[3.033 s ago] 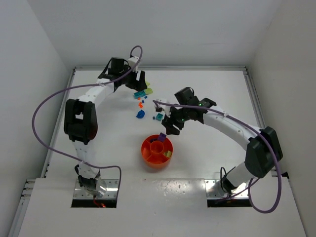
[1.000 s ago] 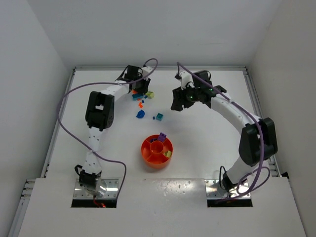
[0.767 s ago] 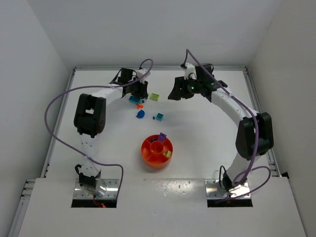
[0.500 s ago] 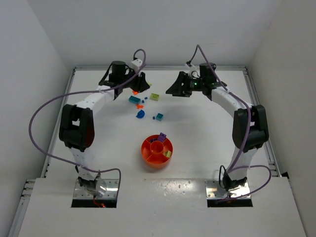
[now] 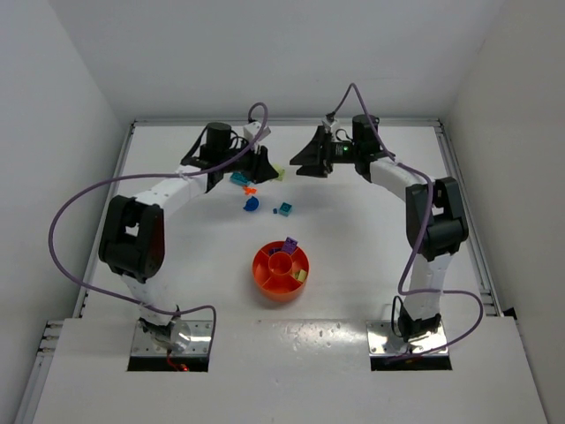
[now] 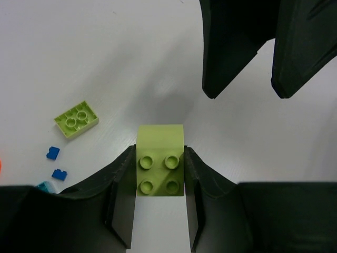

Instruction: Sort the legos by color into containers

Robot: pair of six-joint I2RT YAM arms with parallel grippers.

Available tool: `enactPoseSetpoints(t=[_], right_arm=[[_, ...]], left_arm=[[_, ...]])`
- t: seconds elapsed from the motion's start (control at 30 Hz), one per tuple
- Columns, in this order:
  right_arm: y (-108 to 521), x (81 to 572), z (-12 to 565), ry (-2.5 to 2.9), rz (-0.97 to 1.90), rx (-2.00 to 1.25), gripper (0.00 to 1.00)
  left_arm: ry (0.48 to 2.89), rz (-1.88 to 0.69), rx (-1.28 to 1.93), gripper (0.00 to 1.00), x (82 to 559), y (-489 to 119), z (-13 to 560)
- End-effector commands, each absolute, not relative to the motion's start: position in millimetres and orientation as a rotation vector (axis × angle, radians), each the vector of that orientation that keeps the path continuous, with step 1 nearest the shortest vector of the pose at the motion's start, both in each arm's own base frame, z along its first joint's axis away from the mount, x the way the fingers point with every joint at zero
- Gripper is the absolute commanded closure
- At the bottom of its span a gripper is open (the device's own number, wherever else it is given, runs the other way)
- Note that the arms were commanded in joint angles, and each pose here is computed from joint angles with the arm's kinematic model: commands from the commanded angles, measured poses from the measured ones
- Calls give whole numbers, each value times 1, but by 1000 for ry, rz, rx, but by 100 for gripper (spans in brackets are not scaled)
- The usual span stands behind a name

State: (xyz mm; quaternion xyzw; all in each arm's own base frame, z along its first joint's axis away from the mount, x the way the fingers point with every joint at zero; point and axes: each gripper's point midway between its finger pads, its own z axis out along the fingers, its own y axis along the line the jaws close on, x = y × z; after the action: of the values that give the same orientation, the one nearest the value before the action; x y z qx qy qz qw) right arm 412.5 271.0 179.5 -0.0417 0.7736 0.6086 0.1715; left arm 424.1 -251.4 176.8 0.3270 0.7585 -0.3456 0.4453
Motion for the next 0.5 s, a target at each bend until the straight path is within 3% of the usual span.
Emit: enactPoseSetpoints(t=[0.0,0.47], right_arm=[[275,412,202,2118,1768,-202,27],[278,410,173,2209,1788,-120,25]], left_arm=[[1736,-862,886,81,415,-262,216],[1692,-908,978,81,394,-279,222]])
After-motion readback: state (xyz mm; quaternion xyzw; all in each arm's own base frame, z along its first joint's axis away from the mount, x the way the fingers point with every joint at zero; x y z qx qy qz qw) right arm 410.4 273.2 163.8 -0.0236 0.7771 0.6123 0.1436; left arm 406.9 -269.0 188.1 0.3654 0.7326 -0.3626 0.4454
